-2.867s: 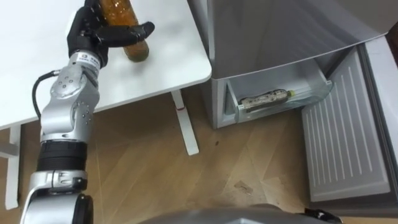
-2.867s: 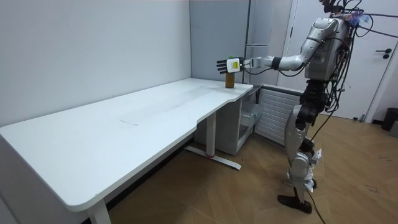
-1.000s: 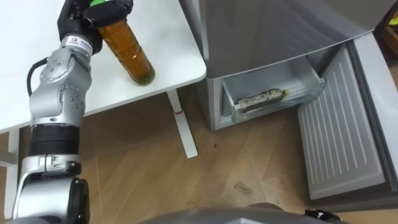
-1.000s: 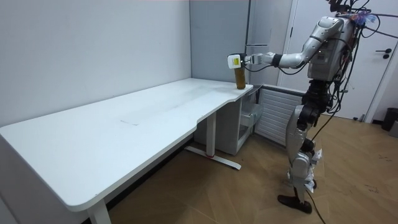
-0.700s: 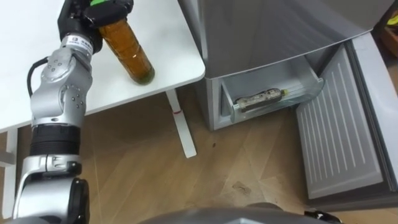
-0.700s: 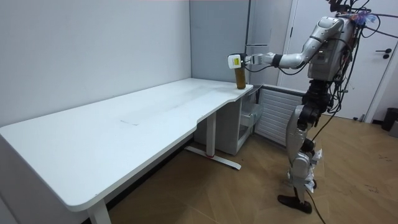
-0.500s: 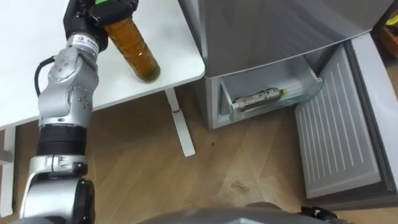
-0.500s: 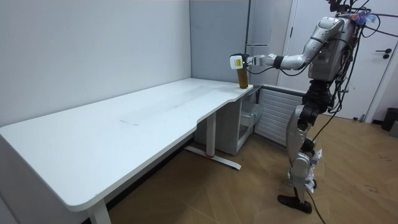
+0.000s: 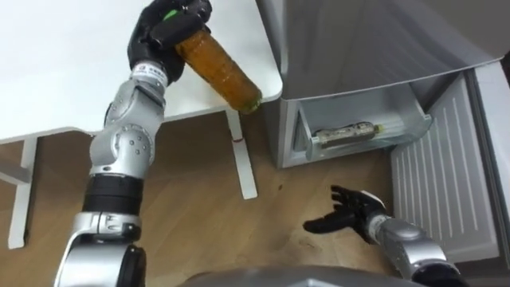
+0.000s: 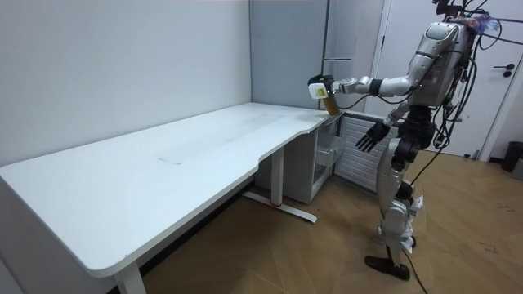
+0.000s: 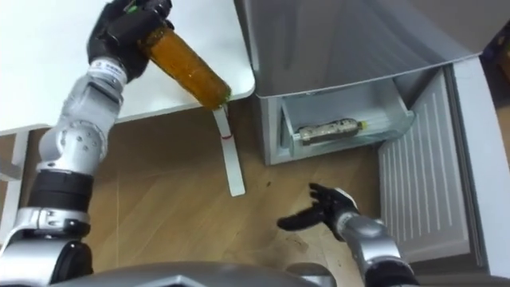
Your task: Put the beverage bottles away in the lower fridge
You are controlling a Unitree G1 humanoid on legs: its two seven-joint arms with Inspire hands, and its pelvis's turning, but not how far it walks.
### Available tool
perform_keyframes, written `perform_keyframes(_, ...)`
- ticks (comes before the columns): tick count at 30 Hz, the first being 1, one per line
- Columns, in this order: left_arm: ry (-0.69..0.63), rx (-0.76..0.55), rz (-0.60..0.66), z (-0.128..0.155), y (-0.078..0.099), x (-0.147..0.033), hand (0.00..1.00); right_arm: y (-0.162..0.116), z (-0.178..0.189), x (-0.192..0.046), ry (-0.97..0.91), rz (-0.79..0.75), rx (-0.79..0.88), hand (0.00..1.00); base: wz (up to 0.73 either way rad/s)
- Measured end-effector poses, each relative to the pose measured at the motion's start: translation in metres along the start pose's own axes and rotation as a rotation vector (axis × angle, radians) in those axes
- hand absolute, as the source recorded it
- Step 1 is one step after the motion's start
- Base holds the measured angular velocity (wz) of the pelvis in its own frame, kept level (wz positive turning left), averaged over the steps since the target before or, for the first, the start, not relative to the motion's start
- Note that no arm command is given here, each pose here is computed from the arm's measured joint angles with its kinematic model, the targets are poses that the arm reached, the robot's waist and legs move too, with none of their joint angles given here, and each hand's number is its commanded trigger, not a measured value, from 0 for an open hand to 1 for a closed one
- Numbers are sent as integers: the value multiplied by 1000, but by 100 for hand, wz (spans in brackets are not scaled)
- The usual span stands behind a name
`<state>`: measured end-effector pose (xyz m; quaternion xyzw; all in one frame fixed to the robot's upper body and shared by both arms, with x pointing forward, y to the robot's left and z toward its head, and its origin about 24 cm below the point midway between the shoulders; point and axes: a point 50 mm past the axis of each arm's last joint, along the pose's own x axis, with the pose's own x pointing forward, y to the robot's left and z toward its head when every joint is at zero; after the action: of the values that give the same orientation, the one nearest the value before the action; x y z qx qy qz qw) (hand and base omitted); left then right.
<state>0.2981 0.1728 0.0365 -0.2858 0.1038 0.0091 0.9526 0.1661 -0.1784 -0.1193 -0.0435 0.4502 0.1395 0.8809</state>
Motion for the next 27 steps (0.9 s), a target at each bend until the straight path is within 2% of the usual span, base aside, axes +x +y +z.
perform_keyframes(6, 69, 1, 72, -22, 20, -16, 100, 14, 20, -1, -74, 116, -48, 0, 8)
perform_keyframes(12, 119, 19, 54, -36, 16, -20, 100, 25, 36, -3, -145, 181, -61, 0, 7)
perform_keyframes(27, 162, 24, 37, -50, 22, -31, 100, 30, 37, -3, -144, 237, -86, 0, 2)
